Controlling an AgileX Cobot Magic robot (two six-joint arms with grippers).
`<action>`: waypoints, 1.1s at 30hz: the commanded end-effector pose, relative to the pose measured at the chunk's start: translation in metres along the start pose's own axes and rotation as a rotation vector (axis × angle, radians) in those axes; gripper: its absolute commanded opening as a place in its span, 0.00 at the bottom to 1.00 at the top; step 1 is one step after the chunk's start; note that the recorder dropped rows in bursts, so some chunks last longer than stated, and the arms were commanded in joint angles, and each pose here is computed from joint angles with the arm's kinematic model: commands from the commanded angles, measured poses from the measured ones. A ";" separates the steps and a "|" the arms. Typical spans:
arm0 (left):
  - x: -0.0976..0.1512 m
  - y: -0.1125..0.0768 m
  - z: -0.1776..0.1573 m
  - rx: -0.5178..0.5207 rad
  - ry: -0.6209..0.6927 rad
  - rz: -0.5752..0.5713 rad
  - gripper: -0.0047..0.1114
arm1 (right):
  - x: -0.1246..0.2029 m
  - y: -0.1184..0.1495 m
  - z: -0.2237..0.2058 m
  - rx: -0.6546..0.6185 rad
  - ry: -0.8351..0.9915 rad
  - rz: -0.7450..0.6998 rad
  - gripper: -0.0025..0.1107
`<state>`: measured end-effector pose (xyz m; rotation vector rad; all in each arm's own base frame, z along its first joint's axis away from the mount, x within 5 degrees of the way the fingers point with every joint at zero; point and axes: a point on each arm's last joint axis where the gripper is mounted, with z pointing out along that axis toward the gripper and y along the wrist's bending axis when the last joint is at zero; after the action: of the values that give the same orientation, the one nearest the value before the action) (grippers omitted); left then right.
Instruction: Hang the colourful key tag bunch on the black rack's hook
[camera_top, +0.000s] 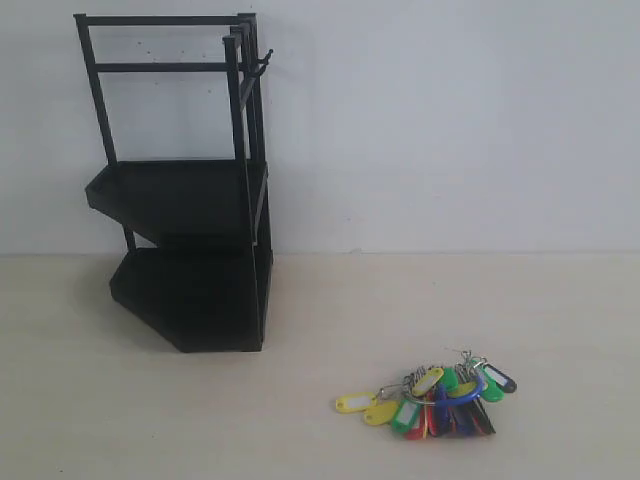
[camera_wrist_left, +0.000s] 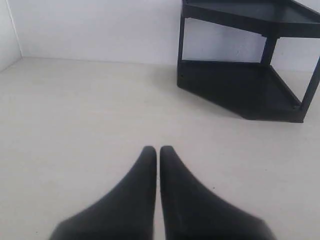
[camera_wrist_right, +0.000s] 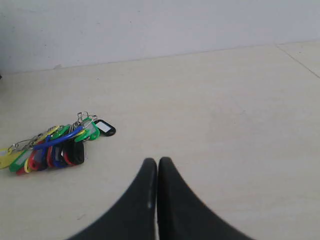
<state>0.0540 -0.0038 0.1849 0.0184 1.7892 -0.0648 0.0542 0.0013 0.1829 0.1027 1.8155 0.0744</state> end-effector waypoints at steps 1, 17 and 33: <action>-0.002 0.000 0.000 -0.003 -0.010 -0.002 0.08 | -0.001 0.000 0.000 0.002 -0.010 -0.004 0.02; -0.002 0.000 0.000 -0.003 -0.010 -0.002 0.08 | -0.001 0.000 0.000 0.002 -0.010 -0.004 0.02; -0.002 0.000 0.000 -0.003 -0.010 -0.002 0.08 | -0.002 0.000 0.000 0.006 -0.017 -0.024 0.02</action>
<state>0.0540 -0.0038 0.1849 0.0184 1.7892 -0.0648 0.0542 0.0013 0.1829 0.1027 1.8155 0.0744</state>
